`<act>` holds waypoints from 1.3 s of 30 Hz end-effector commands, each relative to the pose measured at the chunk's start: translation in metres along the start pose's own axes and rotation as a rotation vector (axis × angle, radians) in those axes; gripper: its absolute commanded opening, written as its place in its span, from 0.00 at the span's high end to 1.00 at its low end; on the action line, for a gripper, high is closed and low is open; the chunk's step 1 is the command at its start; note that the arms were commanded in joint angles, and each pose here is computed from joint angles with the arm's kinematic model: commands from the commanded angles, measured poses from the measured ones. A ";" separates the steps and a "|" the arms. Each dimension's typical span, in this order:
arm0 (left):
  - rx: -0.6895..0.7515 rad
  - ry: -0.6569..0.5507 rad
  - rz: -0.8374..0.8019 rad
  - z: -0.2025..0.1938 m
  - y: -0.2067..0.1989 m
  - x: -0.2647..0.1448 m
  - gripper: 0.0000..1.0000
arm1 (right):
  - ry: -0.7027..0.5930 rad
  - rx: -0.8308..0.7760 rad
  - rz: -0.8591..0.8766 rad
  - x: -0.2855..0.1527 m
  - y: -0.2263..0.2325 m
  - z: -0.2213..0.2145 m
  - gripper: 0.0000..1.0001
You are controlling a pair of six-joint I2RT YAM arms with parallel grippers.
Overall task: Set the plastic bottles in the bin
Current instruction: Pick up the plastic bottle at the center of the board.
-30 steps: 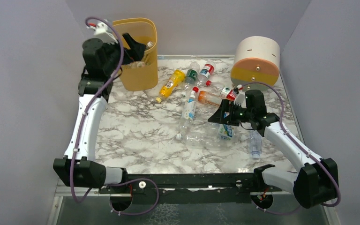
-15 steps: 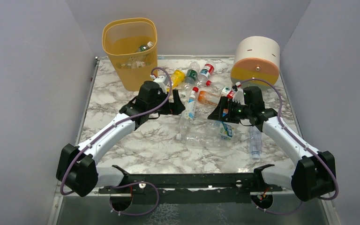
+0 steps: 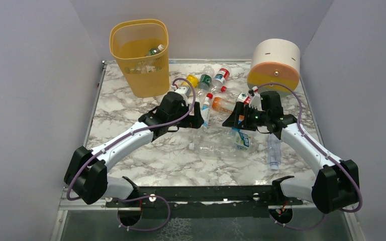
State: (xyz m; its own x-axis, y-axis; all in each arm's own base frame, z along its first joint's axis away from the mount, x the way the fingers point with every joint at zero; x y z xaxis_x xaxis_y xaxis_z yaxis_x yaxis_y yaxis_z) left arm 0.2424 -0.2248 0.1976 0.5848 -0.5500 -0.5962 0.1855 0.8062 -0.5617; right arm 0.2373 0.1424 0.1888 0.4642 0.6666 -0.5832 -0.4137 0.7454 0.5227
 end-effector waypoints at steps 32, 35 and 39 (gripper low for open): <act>0.117 0.066 0.148 -0.018 0.012 0.055 0.01 | -0.076 -0.024 -0.044 -0.003 0.001 0.016 0.01; 0.117 0.068 0.167 -0.021 0.014 0.065 0.01 | -0.075 -0.024 -0.038 -0.003 0.002 0.016 0.01; 0.120 0.069 0.186 -0.025 0.015 0.075 0.01 | -0.072 -0.022 -0.029 -0.002 0.002 0.014 0.00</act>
State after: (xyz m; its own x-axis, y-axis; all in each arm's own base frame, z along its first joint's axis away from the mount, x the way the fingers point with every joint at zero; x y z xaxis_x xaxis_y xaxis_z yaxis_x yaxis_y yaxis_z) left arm 0.2577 -0.2459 0.1246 0.5198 -0.3929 -0.7585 0.1645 0.9174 -0.3625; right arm 0.2445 0.1401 0.1920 0.5107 0.6306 -0.5844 -0.3934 0.7758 0.4932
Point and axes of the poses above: each gripper's point midway between its finger pads, its own x axis out along the fingers, its own y axis along the line the jaws close on, z = x × y, the point moved 7 cm from there along -x, back along the fingers, and after that the axes turned 13 degrees about -x, right-handed, at the moved point
